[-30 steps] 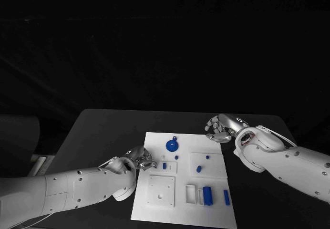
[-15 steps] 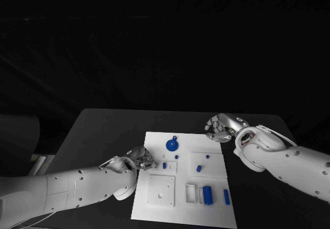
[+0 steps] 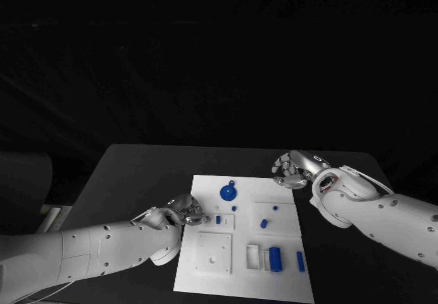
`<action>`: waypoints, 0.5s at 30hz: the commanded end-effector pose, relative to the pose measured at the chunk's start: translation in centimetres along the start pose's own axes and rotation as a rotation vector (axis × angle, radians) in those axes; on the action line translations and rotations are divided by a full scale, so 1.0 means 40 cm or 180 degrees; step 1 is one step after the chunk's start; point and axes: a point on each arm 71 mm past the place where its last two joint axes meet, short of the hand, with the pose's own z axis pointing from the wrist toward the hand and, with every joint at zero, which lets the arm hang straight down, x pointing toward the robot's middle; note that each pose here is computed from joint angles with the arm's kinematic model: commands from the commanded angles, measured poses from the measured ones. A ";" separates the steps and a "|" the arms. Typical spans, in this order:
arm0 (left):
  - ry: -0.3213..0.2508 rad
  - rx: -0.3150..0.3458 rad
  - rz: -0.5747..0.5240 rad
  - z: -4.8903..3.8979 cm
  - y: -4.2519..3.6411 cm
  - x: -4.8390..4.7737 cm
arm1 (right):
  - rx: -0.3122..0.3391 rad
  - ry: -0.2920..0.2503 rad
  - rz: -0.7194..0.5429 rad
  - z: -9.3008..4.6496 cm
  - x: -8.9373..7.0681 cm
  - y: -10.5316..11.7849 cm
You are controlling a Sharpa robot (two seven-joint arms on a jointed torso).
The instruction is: Assemble the parts on the task board
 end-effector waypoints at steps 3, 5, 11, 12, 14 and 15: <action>0.0109 0.0023 0.0000 -0.002 -0.007 0.011 | -0.0030 0.0032 -0.0004 0.000 0.002 0.003; 0.0121 0.0025 -0.0006 -0.003 -0.008 0.012 | -0.0030 0.0032 -0.0002 0.000 0.002 0.003; 0.0130 0.0029 -0.0012 -0.002 -0.009 0.014 | -0.0031 0.0030 0.0002 0.000 0.002 0.003; 0.0137 0.0026 -0.0018 -0.002 -0.010 0.014 | -0.0030 0.0030 0.0002 0.000 0.001 0.003; 0.0161 0.0020 -0.0034 -0.002 -0.011 0.016 | -0.0032 0.0030 0.0002 0.000 0.002 0.003; 0.0166 0.0024 -0.0030 -0.002 -0.011 0.017 | -0.0034 0.0030 0.0003 0.000 0.002 0.004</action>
